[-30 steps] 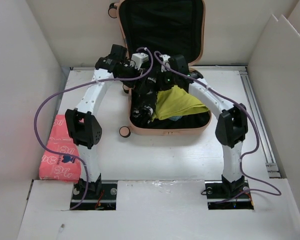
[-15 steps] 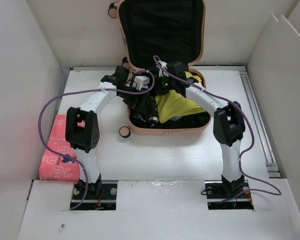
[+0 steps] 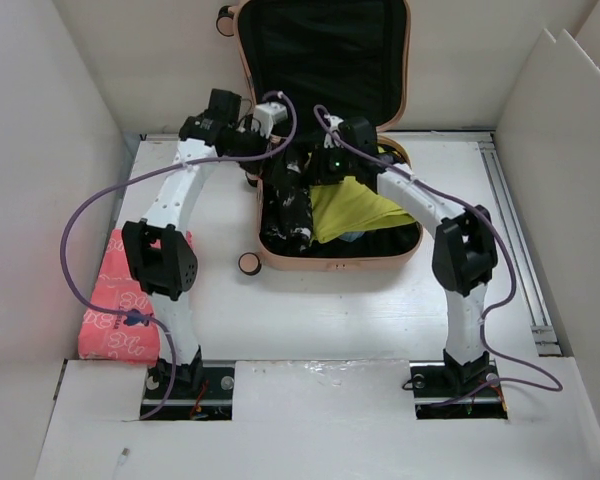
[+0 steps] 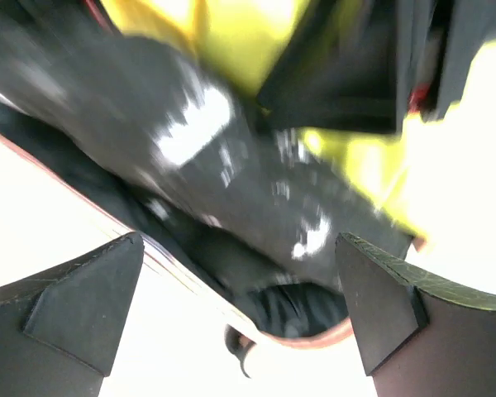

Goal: Pack the luggage

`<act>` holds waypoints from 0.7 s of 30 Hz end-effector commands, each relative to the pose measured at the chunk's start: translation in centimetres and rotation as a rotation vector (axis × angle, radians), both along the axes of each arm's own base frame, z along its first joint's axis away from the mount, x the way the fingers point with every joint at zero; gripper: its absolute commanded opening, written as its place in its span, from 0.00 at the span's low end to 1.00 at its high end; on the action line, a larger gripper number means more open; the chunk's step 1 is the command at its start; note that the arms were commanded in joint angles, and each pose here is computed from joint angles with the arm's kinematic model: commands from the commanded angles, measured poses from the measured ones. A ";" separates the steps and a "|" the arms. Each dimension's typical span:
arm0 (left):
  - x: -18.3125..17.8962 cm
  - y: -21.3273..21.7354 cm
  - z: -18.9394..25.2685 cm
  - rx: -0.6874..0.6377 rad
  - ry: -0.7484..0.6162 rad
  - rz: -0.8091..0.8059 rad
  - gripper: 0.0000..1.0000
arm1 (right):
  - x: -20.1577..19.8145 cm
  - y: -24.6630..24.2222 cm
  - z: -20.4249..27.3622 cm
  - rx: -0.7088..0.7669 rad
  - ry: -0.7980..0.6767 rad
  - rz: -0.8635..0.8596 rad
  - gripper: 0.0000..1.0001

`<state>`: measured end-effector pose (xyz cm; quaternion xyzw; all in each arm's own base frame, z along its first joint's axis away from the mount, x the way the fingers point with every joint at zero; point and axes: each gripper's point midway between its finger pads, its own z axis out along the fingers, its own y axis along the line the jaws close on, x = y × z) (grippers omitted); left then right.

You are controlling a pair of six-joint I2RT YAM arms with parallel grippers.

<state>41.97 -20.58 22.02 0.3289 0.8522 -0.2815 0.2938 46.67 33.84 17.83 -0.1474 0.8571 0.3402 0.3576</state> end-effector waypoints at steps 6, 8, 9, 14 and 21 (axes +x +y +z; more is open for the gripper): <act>3.3 -1.1 1.0 -0.047 0.029 0.091 1.00 | 0.3 -7.6 9.2 -0.093 -0.174 -0.162 0.50; 3.4 -1.6 -1.5 -0.028 0.088 0.084 1.00 | -1.2 -10.3 8.5 -0.171 -0.150 -0.212 0.50; 3.8 -1.3 -2.3 -0.002 0.092 0.101 1.00 | -1.8 -11.1 8.1 -0.202 -0.144 -0.225 0.51; 6.1 -1.7 -5.7 0.028 0.097 0.145 1.00 | -5.8 -16.4 4.7 -0.313 -0.058 -0.351 0.48; 8.2 -2.4 -9.4 0.024 0.130 0.180 1.00 | -8.6 -18.3 -3.8 -0.318 0.103 -0.382 0.46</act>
